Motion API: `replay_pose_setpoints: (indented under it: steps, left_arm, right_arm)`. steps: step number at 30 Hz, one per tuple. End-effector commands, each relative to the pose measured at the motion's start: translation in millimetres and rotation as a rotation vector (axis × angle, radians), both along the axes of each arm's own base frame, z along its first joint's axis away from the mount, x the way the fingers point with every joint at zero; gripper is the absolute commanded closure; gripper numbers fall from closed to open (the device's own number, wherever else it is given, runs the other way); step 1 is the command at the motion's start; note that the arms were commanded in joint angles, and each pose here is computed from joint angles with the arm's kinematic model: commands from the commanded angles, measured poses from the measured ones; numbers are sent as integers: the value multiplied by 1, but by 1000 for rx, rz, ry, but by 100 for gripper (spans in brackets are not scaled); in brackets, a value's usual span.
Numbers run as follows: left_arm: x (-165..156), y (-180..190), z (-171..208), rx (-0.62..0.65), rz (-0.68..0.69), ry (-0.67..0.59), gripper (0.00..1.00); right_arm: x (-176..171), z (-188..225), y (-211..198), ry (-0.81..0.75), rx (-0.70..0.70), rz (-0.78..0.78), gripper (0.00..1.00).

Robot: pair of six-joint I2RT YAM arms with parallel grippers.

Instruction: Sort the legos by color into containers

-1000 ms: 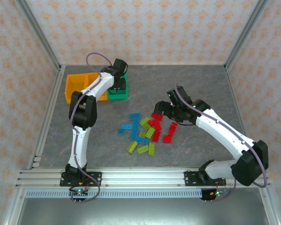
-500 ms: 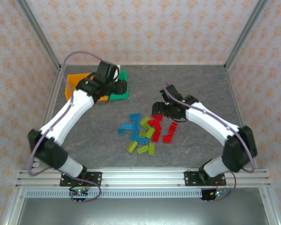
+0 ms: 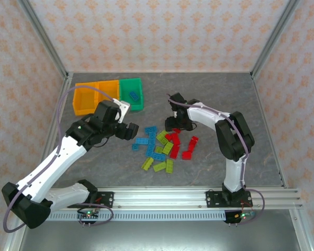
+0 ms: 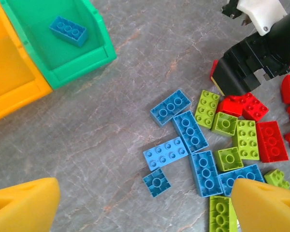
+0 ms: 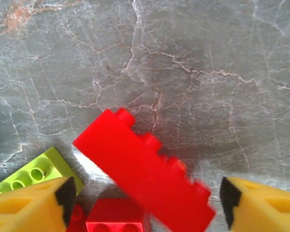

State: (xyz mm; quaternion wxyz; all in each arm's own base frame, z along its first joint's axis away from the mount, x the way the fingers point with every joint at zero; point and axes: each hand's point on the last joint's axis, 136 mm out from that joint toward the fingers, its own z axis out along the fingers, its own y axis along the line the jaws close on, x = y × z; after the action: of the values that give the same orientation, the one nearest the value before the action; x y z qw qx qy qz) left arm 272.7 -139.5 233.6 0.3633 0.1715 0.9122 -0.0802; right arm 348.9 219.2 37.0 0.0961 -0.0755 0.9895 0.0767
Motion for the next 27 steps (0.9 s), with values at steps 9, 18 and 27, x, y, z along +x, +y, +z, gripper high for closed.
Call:
replay_pose_setpoints:
  steps: [9, 18, 27]
  left_arm:
    - [4, 18, 13, 67, 70, -35, 0]
    - [-8, 19, 13, 140, -32, -9, 0]
    - [3, 33, 0, 162, 39, -49, 0]
  right_arm:
    - [5, -13, -11, 25, -26, -37, 49]
    - [16, -2, -1, -9, 11, -1, 65]
    - [28, 19, 7, -85, 72, -26, 87]
